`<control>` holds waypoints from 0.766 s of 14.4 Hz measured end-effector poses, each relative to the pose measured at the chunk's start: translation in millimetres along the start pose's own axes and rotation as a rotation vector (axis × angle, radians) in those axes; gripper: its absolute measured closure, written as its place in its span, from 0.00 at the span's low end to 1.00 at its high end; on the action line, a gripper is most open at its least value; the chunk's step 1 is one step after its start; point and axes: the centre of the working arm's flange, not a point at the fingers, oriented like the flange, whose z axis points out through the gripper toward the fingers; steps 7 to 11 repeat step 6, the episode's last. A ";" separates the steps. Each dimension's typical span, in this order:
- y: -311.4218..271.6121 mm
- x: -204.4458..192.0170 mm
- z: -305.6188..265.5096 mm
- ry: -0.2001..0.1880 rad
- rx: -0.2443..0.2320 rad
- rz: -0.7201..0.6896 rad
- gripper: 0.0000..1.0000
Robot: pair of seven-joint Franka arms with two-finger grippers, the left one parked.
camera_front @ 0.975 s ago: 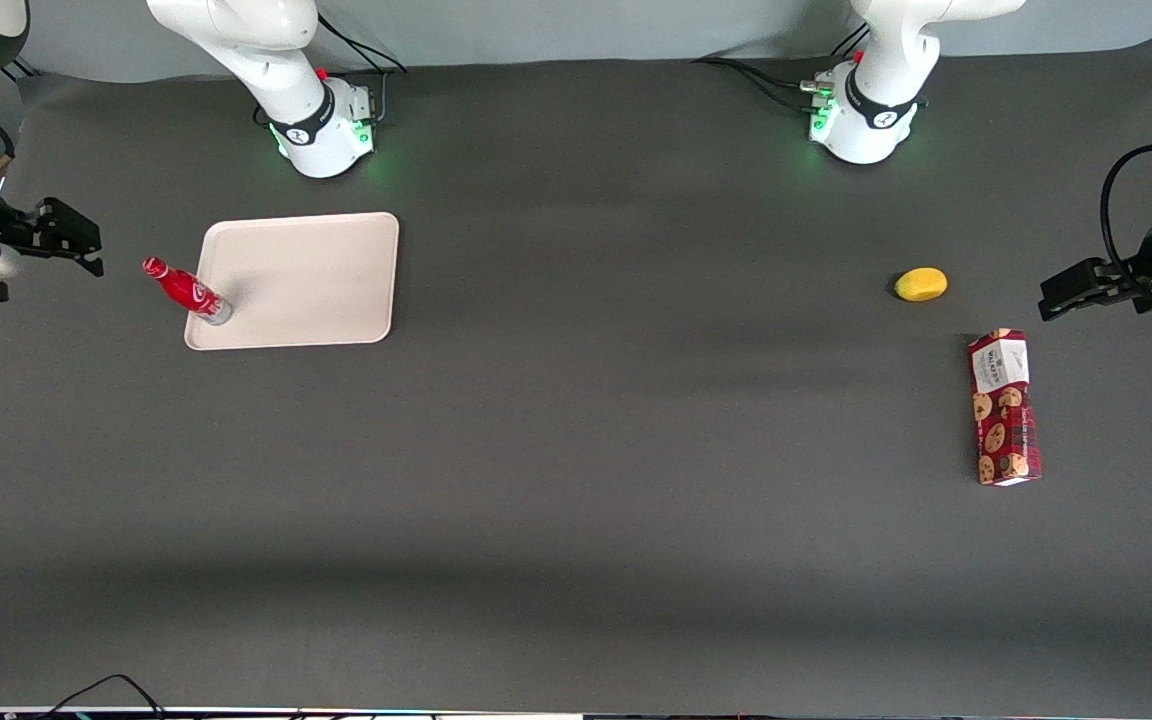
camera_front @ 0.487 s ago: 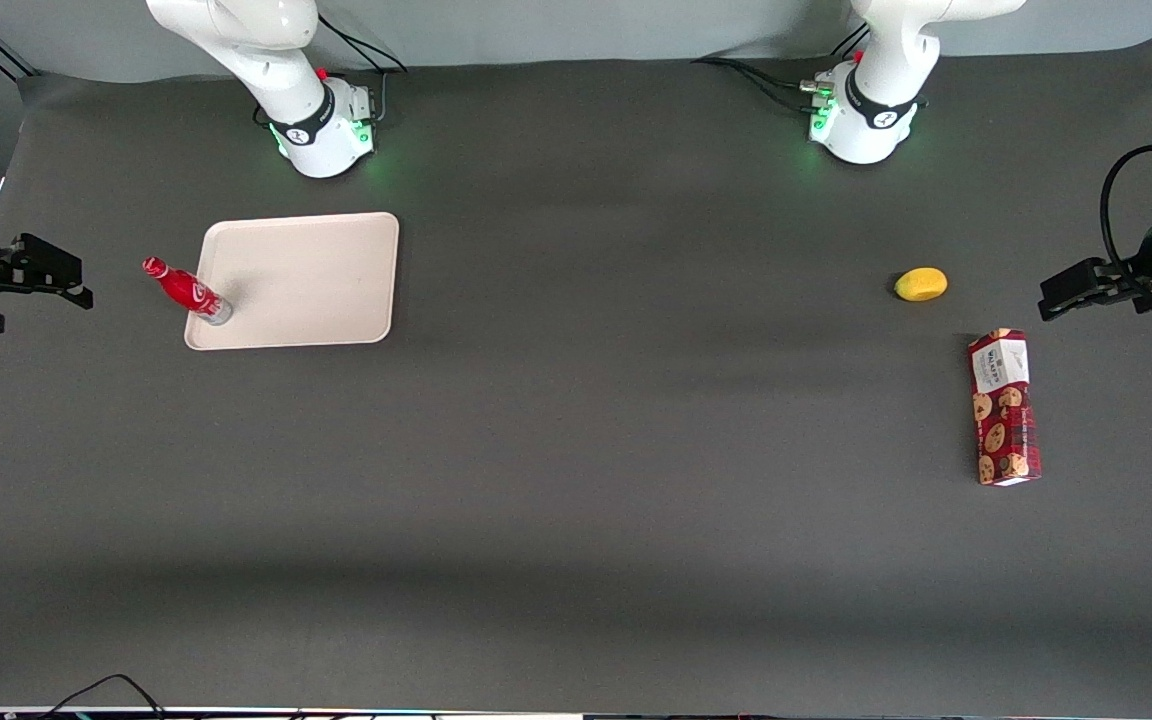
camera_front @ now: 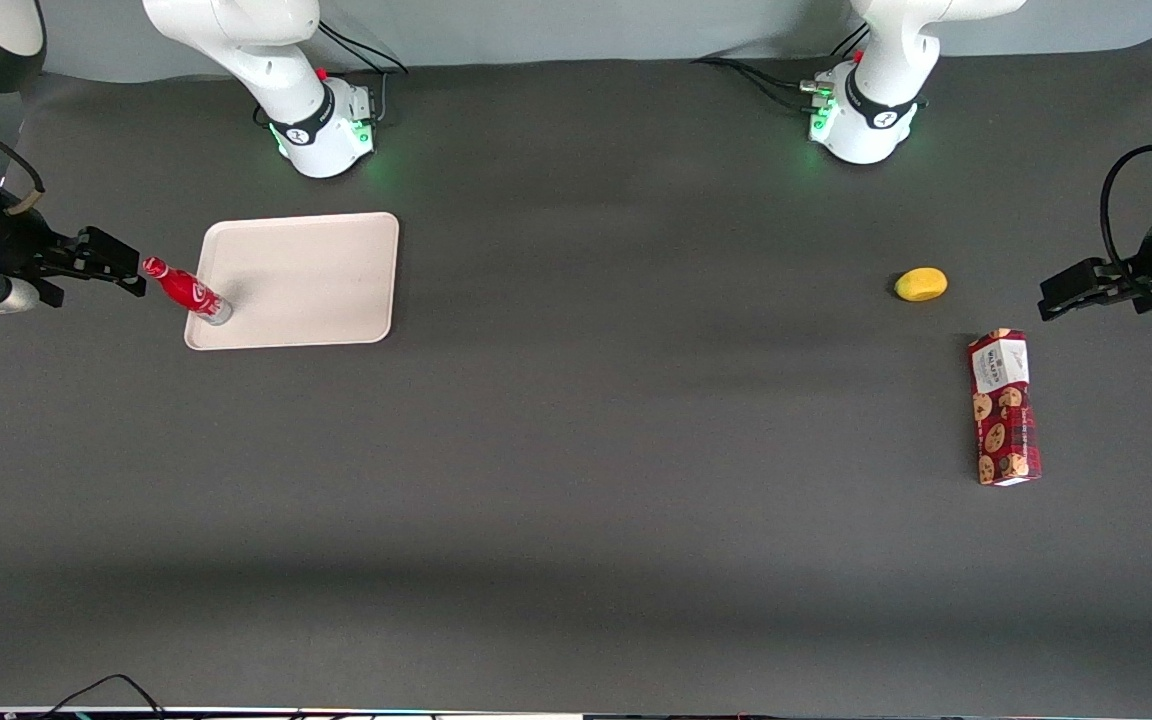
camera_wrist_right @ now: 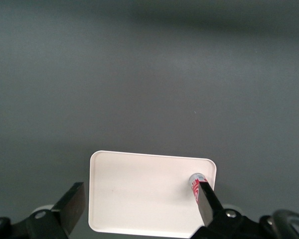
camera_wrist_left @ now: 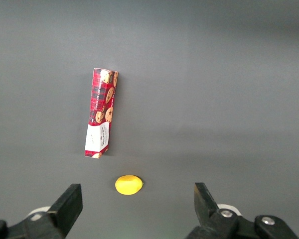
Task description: Place coke bottle on tray
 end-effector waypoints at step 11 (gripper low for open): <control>16.6 13.7 -9.7 0.047 0.002 0.022 0.00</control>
